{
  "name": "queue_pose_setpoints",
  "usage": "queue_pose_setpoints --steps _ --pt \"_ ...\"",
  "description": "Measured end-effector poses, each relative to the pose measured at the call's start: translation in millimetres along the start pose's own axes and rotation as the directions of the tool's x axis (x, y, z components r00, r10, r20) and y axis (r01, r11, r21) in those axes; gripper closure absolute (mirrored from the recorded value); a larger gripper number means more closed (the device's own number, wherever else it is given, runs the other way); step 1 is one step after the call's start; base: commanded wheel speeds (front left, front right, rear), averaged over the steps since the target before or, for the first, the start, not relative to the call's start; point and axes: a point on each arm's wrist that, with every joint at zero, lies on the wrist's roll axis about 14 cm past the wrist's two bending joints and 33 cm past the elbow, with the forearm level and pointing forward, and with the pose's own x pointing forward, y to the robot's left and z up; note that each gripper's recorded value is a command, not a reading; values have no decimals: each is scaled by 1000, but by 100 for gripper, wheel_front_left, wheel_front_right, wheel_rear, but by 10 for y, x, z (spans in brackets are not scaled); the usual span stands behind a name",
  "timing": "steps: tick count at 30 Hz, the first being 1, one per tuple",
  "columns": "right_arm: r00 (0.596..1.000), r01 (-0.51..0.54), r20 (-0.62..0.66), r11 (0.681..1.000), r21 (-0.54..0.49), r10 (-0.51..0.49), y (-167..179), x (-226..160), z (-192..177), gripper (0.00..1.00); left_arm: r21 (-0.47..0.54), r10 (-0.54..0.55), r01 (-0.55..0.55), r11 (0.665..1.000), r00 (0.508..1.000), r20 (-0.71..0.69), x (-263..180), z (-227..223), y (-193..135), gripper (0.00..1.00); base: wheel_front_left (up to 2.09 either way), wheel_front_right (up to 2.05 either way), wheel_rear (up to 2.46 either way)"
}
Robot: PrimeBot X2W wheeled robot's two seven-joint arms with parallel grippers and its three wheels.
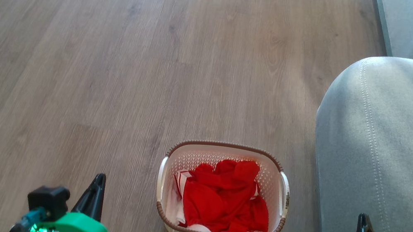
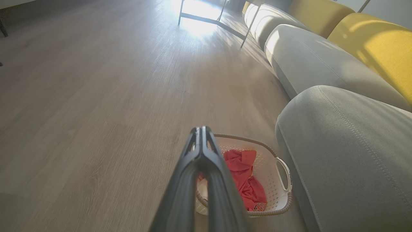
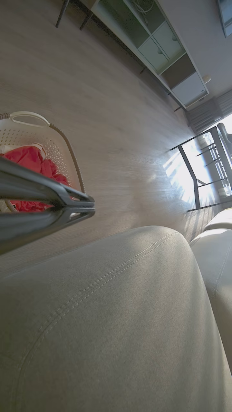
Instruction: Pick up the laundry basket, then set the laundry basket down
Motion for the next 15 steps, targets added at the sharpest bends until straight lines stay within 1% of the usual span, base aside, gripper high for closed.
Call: queue_pose_setpoints --steps 7,15 --pt "1000 22 -7 996 81 -21 -43 -3 -8 100 -82 11 -13 997 1000 -15 37 -3 63 100 0 0 0" --pt "999 35 7 984 173 -37 -68 40 46 100 -173 5 -11 985 999 -34 88 -9 71 100 0 0 0"
